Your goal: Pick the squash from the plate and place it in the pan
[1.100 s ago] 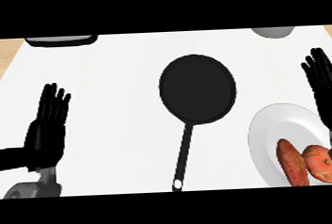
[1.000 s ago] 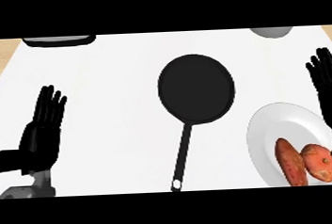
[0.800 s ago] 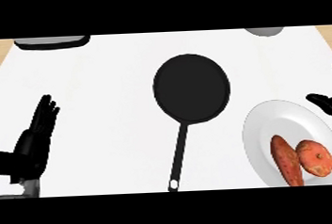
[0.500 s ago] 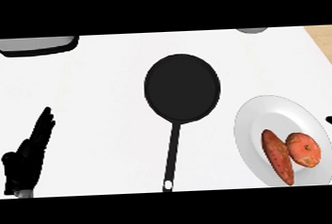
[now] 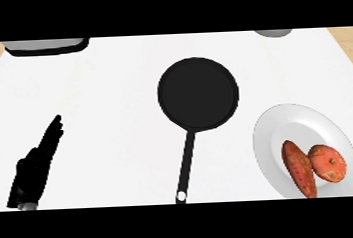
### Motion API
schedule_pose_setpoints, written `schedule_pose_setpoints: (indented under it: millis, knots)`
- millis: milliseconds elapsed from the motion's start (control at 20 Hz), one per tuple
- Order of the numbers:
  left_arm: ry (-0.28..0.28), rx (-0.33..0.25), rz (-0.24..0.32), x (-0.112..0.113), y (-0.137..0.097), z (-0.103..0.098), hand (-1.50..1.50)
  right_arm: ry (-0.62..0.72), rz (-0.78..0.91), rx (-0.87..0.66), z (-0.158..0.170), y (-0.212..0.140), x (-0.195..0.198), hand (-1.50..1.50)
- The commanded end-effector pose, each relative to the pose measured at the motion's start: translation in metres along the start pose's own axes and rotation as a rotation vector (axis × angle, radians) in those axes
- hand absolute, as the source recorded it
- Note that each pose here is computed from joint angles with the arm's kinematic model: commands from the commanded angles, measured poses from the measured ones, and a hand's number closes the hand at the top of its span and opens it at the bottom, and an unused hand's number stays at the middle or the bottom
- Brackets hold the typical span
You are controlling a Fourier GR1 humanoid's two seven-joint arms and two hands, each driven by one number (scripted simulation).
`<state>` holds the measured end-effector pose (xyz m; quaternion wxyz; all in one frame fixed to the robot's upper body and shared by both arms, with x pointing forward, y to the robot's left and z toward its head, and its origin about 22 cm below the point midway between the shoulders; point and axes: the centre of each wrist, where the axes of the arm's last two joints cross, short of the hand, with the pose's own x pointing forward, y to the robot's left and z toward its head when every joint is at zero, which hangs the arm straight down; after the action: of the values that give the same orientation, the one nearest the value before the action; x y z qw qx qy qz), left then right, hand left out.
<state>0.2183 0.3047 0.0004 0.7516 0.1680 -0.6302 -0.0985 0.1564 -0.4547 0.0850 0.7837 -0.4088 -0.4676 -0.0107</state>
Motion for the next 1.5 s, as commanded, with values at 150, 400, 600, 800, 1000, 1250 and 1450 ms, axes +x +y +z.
schedule_pose_setpoints:
  millis: [150,400,600,800,1000,1250,1450]
  knots:
    - [-0.021,-0.038,-0.037,0.012,-0.004,0.001,0.0,0.026,0.157,0.238,0.018,-0.019,0.061,-1.5]
    - [-0.017,-0.038,-0.013,0.007,-0.014,-0.001,0.0,0.051,0.209,0.315,0.02,-0.014,0.099,-1.5]
    - [-0.017,-0.057,-0.016,0.014,-0.02,0.004,0.0,0.123,0.262,0.341,0.021,-0.008,0.126,-1.5]
    - [-0.017,-0.051,-0.025,0.012,-0.011,-0.005,0.0,0.176,0.292,0.42,0.01,0.008,0.12,-1.5]
    - [-0.03,-0.046,-0.008,0.018,-0.013,-0.007,0.0,0.208,0.37,0.47,-0.004,0.007,0.133,-1.5]
    - [-0.029,-0.057,-0.015,0.011,-0.015,-0.007,0.0,0.282,0.517,0.544,0.008,0.027,0.151,-1.5]
    - [-0.02,-0.062,-0.017,0.023,-0.005,-0.009,0.0,0.325,0.545,0.568,-0.012,0.039,0.144,-1.5]
